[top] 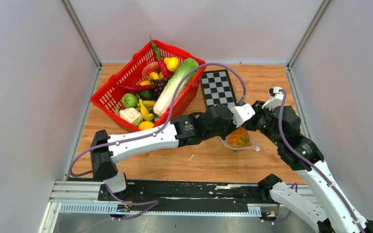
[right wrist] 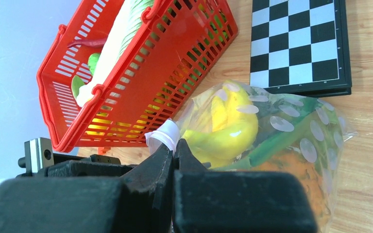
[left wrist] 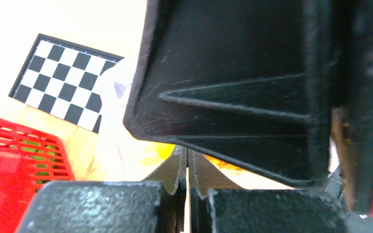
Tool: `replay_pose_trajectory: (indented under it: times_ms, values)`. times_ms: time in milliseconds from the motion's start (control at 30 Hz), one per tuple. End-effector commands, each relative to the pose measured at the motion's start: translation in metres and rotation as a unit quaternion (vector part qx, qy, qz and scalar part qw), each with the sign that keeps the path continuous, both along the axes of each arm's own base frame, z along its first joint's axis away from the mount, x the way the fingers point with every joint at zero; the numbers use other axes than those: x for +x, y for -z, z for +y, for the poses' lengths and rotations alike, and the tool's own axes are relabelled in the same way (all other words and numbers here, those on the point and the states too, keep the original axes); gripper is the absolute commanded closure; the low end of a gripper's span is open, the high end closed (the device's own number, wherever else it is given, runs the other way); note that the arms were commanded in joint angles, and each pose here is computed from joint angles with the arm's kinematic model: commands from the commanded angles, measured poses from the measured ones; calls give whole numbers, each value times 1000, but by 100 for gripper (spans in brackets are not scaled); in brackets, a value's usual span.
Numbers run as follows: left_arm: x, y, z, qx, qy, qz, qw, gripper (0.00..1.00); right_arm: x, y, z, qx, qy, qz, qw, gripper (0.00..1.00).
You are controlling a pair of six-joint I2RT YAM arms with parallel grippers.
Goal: Place the food in the zip-top bag and seal the zipper
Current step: Adjust the fake vegetable in the zipper food storage bag.
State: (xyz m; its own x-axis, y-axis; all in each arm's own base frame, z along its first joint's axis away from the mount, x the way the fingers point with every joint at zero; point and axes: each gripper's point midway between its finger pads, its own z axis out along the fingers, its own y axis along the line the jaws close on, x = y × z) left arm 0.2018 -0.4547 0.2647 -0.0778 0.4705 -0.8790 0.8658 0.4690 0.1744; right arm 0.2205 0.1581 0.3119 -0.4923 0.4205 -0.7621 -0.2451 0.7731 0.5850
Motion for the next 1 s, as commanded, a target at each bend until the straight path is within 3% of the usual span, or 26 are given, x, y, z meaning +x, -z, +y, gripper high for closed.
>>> replay_pose_trajectory:
  times_ms: [0,133,400,700,800,967]
  values:
    - [21,-3,19,9,-54,-19,998,97,-1,-51,-7,47,20,-74,996,100]
    - [24,-16,31,3,-71,-33,997,78,0,-56,-10,46,28,-81,995,100]
    - [18,-39,40,-29,-70,-38,996,65,2,-53,-10,48,31,-76,995,100]
    - [-11,-128,83,-134,-28,-65,988,38,8,-53,-3,39,21,-82,996,100]
    - [-5,-140,114,-143,-73,-87,983,31,8,-59,0,38,8,-96,995,100]
    - [20,-122,168,-141,-158,-84,974,15,5,-70,0,35,-1,-117,993,100]
